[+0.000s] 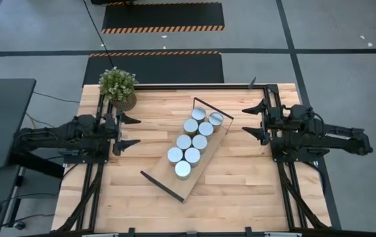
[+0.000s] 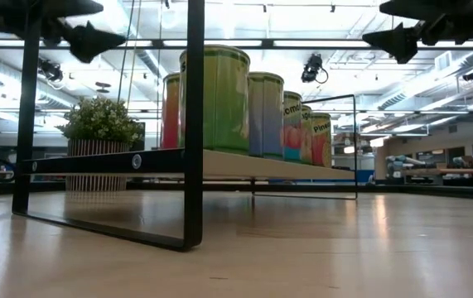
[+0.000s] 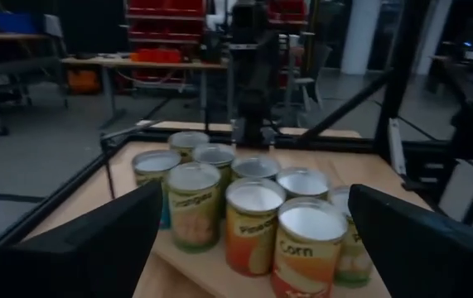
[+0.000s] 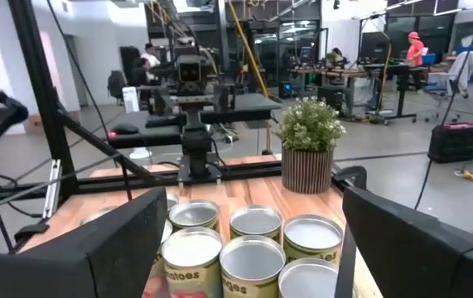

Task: Pick and place cans onto a shelf
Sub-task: Return to Home Position

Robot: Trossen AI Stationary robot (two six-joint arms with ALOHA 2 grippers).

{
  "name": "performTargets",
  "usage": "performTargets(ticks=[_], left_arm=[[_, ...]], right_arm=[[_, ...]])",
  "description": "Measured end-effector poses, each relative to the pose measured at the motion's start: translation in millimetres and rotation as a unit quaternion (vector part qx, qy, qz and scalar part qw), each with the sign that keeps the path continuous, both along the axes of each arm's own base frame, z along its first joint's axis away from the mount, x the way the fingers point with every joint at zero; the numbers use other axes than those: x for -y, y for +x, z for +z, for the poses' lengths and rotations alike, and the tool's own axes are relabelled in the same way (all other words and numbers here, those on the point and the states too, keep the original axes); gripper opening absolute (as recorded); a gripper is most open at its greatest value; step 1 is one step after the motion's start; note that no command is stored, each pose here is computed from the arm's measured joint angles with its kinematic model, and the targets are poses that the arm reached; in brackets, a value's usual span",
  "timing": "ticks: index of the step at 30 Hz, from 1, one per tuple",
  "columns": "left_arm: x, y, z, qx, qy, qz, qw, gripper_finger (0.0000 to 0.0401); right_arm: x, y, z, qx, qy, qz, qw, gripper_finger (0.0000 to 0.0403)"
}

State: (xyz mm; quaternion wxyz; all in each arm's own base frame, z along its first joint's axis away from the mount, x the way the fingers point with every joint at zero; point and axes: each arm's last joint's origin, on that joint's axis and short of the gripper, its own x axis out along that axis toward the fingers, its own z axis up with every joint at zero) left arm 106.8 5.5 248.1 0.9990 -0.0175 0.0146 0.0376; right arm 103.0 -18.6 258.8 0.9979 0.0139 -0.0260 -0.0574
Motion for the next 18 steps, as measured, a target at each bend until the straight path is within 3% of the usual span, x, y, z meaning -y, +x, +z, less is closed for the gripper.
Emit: performTargets(ticks=[7,18], left_arm=[[-0.9,-10.3,-17.0,0.030,0.003,0.024,0.999,0.0392],[-1.2,-25.0,-30.5,0.072,0.012,0.040,0.997,0.0392]], right_arm=[[7.9,-1.0,-21.8,0.011,0.007,-0.035,0.999,0.0373],[13.6,-2.9,-70.8,0.090,0.028,-0.084,0.992,0.0373]])
